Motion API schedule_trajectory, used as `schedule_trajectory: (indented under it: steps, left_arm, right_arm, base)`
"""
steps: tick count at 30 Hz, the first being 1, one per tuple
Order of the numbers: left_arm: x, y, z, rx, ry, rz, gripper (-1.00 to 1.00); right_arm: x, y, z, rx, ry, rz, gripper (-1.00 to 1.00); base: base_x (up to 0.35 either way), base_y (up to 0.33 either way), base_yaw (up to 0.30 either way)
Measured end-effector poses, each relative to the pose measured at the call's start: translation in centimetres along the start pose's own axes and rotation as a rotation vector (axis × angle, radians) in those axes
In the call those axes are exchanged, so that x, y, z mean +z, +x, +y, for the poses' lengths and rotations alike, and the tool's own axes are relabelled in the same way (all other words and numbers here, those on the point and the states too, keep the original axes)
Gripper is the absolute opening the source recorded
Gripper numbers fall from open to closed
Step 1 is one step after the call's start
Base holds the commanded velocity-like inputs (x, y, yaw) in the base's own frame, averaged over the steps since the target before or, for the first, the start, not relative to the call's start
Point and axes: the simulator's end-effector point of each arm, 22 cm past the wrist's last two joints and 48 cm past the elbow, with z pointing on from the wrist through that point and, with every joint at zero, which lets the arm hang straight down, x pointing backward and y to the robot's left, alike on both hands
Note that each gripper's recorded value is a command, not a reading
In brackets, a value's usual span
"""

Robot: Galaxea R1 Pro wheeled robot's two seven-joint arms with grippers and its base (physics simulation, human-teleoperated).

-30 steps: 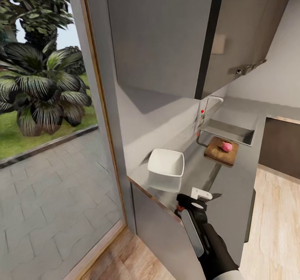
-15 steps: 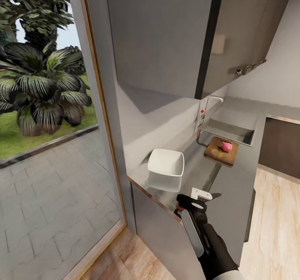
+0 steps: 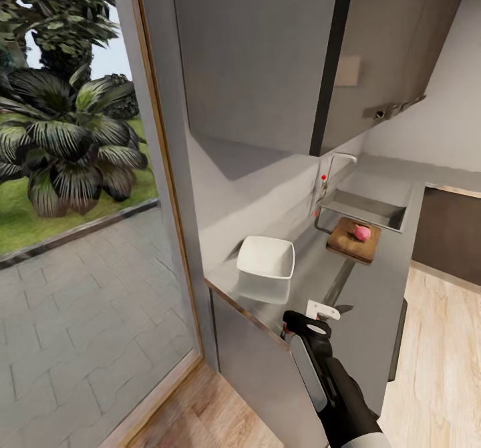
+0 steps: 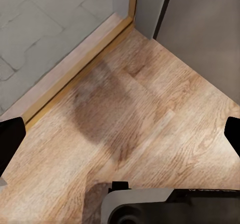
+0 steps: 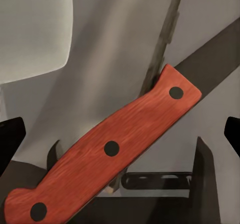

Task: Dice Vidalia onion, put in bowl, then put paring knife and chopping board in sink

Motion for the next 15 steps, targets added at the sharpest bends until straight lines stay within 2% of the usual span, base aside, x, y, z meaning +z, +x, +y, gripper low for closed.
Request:
schedule_trajectory:
  steps: [15]
  left_arm:
    - [-0.01,0.34,0.02,0.0,0.0,0.009,1.0]
  right_arm:
    - [0.26,0.37,0.01,-0.002,0.0,0.008,1.0]
  base:
    - [0.0,0.0,0.0]
